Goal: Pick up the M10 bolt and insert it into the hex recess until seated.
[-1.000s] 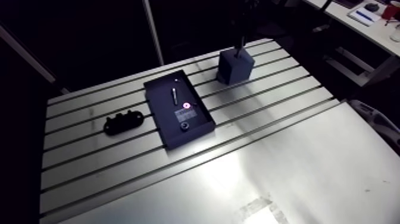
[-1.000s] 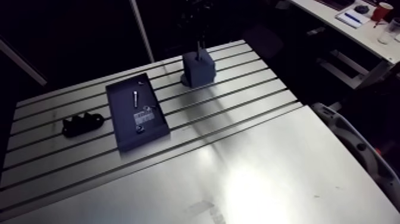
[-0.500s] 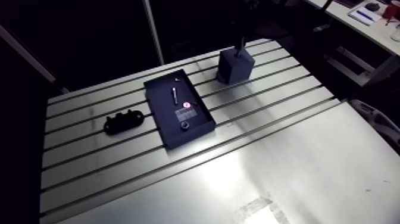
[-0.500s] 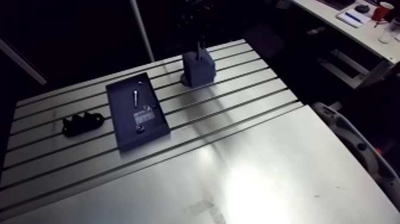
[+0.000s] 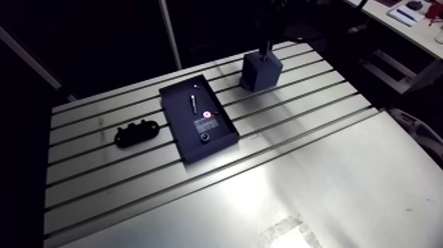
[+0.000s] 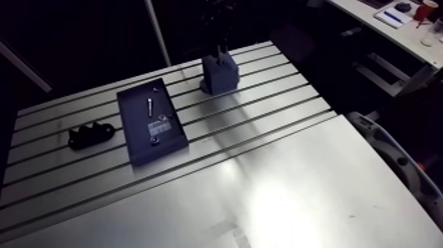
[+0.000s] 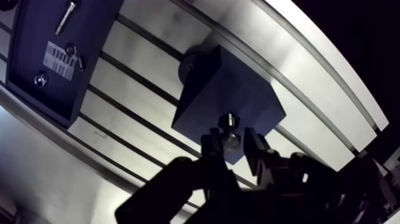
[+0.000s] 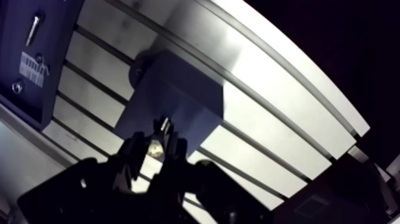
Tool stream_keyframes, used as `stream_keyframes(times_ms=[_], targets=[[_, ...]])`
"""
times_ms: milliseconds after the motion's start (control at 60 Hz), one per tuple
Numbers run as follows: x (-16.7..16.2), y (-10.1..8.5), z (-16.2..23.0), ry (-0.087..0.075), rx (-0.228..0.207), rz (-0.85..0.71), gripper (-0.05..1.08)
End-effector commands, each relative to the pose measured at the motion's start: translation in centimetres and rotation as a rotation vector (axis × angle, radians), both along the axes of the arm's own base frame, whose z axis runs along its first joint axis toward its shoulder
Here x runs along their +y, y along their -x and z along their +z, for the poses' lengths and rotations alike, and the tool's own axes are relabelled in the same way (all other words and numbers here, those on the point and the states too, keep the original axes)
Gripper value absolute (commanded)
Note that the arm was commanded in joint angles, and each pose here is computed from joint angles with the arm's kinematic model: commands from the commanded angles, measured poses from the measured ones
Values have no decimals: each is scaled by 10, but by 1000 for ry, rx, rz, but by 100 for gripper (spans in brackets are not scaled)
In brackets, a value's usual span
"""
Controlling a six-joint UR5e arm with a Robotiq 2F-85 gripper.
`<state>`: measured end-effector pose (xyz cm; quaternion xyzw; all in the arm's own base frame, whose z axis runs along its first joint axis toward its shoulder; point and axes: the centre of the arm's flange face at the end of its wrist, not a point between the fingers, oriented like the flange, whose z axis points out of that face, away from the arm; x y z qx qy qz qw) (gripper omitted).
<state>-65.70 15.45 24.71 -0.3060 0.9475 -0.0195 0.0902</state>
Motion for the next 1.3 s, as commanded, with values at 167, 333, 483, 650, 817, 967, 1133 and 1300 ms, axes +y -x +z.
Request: stream_keyframes(times_ms=[167,333,483,650,817,967,1133,1300], targets=[[0,5,2,-26,68,-11,1],[0,5,2,-25,69,-13,1],[0,5,6,-27,74,-13,1],[-1,4,12,-35,83,-53,1],[-3,1,30,-53,111,-213,1],[-9,-7,35,-70,95,-338,1],[-13,-9,27,-90,81,-474,8],[-14,-5,13,-81,67,-483,38]])
